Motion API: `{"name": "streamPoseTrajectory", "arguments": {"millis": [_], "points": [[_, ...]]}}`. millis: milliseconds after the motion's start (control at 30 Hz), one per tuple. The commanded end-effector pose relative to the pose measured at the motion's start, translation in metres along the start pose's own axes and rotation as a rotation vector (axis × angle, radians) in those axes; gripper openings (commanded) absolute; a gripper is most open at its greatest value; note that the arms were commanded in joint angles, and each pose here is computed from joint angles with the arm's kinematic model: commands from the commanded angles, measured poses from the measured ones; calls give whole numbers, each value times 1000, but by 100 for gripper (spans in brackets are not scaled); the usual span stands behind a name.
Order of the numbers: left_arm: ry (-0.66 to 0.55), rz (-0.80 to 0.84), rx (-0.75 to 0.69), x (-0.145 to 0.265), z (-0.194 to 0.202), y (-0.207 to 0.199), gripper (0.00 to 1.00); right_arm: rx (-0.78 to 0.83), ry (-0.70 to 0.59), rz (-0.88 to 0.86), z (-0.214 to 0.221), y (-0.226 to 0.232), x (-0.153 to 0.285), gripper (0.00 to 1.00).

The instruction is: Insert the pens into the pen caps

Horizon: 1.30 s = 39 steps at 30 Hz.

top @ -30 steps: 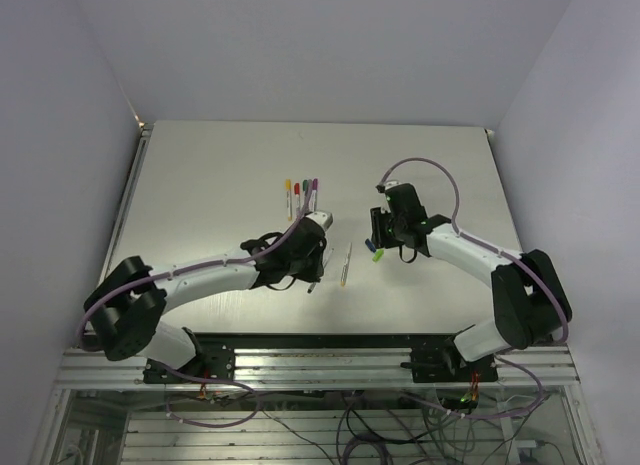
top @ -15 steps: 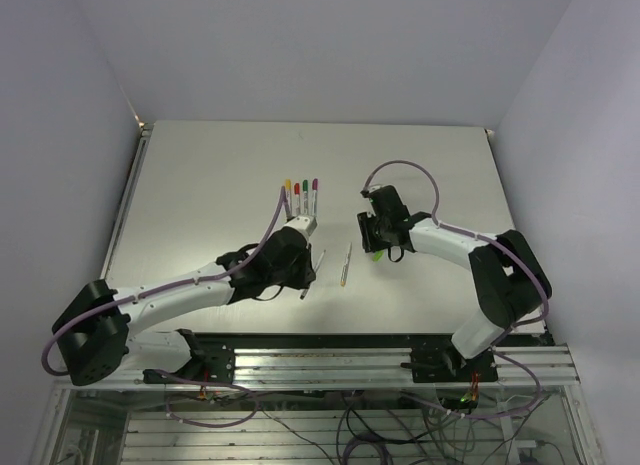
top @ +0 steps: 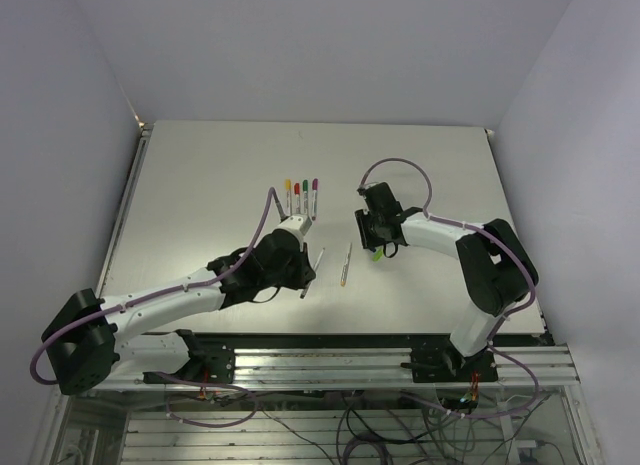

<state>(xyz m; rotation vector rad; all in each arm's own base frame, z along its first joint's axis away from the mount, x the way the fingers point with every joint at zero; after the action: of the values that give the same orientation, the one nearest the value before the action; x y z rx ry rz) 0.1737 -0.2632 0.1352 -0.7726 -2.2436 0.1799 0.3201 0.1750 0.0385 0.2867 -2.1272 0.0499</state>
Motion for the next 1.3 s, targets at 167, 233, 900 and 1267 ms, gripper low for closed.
{"name": "streamPoseTrajectory", "arguments": {"millis": [167, 233, 900, 1267], "points": [[-49, 13, 18, 6, -7, -3, 7, -26, 84, 49, 25, -5, -4, 9], [-52, 14, 21, 7, -8, -4, 7, -36, 92, 53, 28, -5, -3, 0], [-345, 227, 96, 26, -51, -34, 7, -259, -551, -366, -79, 57, 144, 0], [-599, 419, 105, 41, -99, -73, 7, -315, -952, -662, -106, 88, 253, 0]]}}
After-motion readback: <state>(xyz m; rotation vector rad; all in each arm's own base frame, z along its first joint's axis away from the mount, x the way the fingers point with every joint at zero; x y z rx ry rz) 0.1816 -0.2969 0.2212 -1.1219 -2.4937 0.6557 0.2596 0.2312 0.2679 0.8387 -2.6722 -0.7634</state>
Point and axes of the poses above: each gripper's point midway between its finger pads, its own x axis back along the fingers, its own y axis along the line the jaws close on, z = x × y, the point moved 3 cm from there along x, back along the fingers, and after that the axes turned 6 degrees about -x, right-handed, at the moved point
